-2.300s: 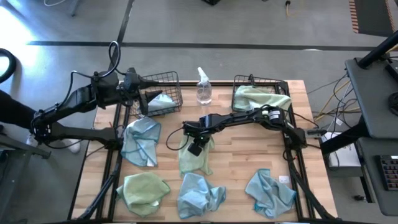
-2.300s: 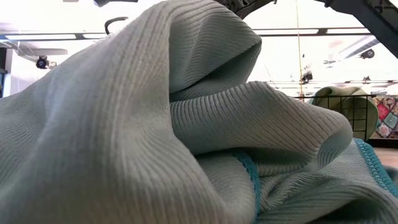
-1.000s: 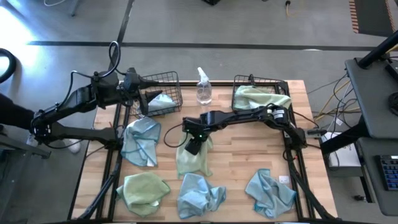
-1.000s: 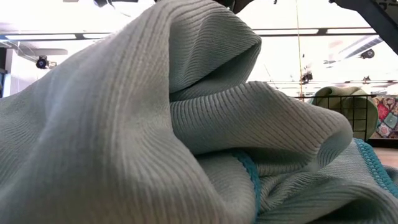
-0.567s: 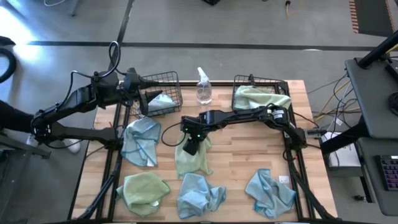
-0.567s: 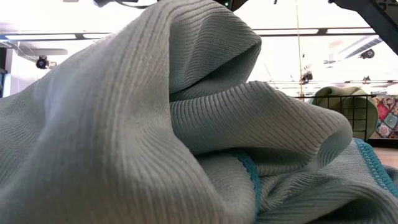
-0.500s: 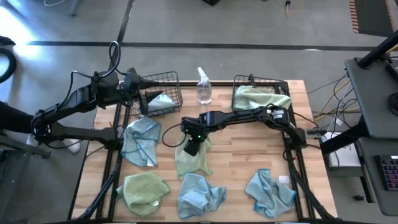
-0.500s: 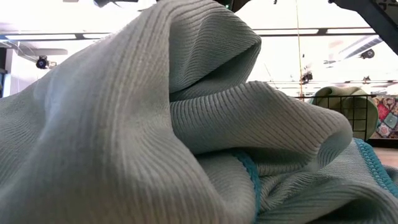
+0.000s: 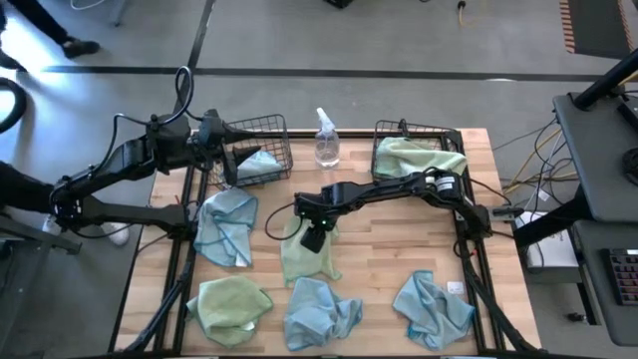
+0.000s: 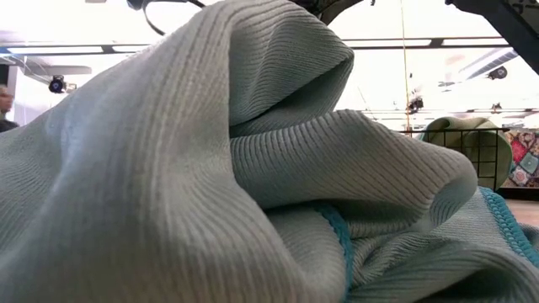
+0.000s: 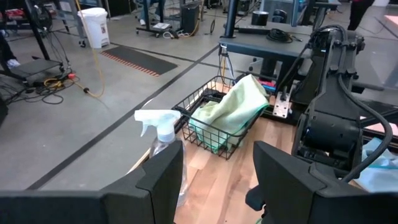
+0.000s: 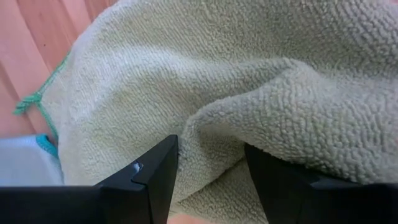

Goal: Sort microfiber towel by color & place in baskets
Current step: Put the green microfiber cloth into the right wire basket

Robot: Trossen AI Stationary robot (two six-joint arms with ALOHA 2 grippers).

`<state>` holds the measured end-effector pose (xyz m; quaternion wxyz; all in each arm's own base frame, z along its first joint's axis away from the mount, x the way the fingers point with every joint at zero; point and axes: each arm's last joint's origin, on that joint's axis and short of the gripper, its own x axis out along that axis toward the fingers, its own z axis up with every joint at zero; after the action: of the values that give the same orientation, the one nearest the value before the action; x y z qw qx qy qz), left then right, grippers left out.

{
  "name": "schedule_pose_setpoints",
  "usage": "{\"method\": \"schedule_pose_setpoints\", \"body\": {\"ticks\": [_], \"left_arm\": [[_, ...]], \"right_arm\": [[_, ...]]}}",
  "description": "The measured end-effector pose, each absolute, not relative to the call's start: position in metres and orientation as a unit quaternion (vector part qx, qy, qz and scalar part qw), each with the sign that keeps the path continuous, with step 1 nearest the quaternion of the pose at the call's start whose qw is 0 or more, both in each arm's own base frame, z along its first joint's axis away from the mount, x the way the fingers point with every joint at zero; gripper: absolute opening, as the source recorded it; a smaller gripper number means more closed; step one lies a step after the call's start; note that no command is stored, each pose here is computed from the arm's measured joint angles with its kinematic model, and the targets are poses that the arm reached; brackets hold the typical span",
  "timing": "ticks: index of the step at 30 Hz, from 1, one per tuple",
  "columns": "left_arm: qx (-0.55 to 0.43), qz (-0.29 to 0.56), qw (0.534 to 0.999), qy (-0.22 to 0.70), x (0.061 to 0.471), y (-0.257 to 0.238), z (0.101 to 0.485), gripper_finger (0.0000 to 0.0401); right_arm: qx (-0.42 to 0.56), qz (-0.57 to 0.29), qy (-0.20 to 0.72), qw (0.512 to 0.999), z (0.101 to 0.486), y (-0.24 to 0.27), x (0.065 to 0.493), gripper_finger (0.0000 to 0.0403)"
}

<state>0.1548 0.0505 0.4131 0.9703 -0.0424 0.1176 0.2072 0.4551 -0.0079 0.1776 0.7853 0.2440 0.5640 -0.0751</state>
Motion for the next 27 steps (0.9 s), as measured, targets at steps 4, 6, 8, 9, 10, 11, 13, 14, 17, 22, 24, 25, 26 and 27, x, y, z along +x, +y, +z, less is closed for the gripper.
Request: {"method": "schedule_pose_setpoints", "body": {"ticks": [4,6,8,9,10,11,13,14,17,22,24,25,26,27], "left_arm": [[-0.045,0.208,0.970,0.117,0.155,0.050,0.413,0.0180],[-0.045,0.208,0.970,0.117,0.155,0.050,0.413,0.0180],[-0.046,0.208,0.970,0.117,0.155,0.050,0.413,0.0180],[-0.046,0.208,0.970,0.117,0.155,0.050,0.413,0.0180],[-0.046,0.208,0.970,0.117,0.155,0.050,0.413,0.0180],[-0.046,0.208,0.970,0.117,0.155,0.051,0.413,0.0180],[-0.046,0.209,0.970,0.117,0.155,0.050,0.413,0.0180],[-0.046,0.209,0.970,0.117,0.155,0.051,0.413,0.0180],[-0.046,0.209,0.970,0.117,0.155,0.051,0.413,0.0180],[-0.046,0.209,0.970,0.117,0.155,0.051,0.413,0.0180],[-0.046,0.209,0.970,0.117,0.155,0.051,0.413,0.0180],[-0.046,0.209,0.970,0.117,0.155,0.051,0.413,0.0180],[-0.046,0.209,0.970,0.117,0.155,0.050,0.413,0.0180],[-0.046,0.209,0.970,0.117,0.155,0.051,0.413,0.0180]], "right_arm": [[0.243,-0.078,0.575,0.777,0.165,-0.008,0.457,0.0185],[0.248,-0.073,0.587,0.767,0.153,-0.007,0.459,0.0185],[0.253,-0.065,0.596,0.759,0.143,-0.005,0.460,0.0185],[0.253,-0.063,0.599,0.757,0.140,-0.003,0.461,0.0185],[0.252,-0.063,0.602,0.755,0.136,-0.001,0.461,0.0185],[0.251,-0.063,0.605,0.753,0.133,0.000,0.462,0.0185],[0.249,-0.063,0.610,0.749,0.128,0.002,0.463,0.0185],[0.249,-0.063,0.611,0.749,0.127,0.002,0.463,0.0185],[0.249,-0.063,0.611,0.749,0.126,0.002,0.463,0.0185],[0.249,-0.061,0.601,0.757,0.130,0.003,0.464,0.0169],[0.249,-0.060,0.598,0.759,0.132,0.003,0.464,0.0151],[0.250,-0.059,0.597,0.760,0.133,0.003,0.464,0.0140],[0.250,-0.058,0.597,0.760,0.134,0.003,0.464,0.0129],[0.251,-0.057,0.596,0.761,0.134,0.003,0.464,0.0117]]}}
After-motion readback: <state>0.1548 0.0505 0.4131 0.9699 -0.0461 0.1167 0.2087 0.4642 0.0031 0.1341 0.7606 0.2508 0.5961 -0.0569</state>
